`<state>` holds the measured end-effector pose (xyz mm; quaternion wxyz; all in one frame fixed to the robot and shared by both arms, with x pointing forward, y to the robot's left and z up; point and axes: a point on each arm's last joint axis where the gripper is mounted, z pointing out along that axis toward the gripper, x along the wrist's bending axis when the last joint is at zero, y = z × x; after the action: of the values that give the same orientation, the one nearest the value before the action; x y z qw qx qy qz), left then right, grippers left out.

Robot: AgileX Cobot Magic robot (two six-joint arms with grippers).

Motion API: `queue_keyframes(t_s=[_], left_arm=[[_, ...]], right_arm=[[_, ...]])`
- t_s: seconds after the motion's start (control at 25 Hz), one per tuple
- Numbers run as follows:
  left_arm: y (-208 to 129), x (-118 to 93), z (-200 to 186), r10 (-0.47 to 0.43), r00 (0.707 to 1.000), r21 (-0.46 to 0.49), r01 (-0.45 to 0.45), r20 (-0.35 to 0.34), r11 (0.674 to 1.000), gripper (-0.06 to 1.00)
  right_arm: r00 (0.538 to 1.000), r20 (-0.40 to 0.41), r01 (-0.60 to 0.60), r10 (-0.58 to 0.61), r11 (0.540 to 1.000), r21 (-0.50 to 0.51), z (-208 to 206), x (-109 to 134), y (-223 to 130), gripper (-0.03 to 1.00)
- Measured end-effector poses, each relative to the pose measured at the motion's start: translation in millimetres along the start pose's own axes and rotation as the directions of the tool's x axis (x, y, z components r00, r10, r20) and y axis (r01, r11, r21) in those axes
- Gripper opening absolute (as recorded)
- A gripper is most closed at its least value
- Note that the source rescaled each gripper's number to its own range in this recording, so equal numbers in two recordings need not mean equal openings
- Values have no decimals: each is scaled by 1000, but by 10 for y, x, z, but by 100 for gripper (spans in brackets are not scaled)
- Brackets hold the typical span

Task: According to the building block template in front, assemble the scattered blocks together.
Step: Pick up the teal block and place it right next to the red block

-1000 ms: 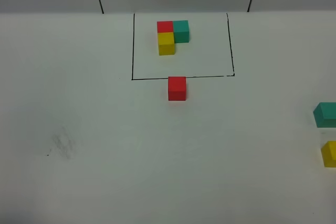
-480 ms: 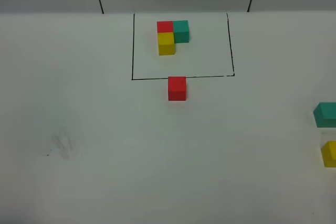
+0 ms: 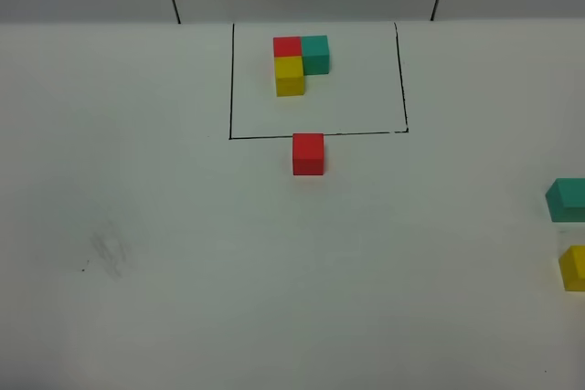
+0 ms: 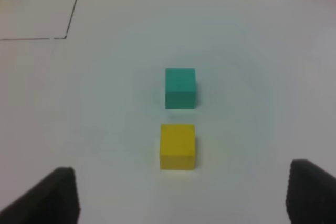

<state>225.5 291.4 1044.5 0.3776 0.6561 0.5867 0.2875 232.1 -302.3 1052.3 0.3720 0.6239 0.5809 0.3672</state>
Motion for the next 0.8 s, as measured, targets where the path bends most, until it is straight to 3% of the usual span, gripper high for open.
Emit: queue_keyframes(t_s=[0.8], left_arm=[[-1,0,0,0,1000,1,0,0,1000,66]], right_arm=[[1000,1,1,-1,1000,0,0,-1,0,64]])
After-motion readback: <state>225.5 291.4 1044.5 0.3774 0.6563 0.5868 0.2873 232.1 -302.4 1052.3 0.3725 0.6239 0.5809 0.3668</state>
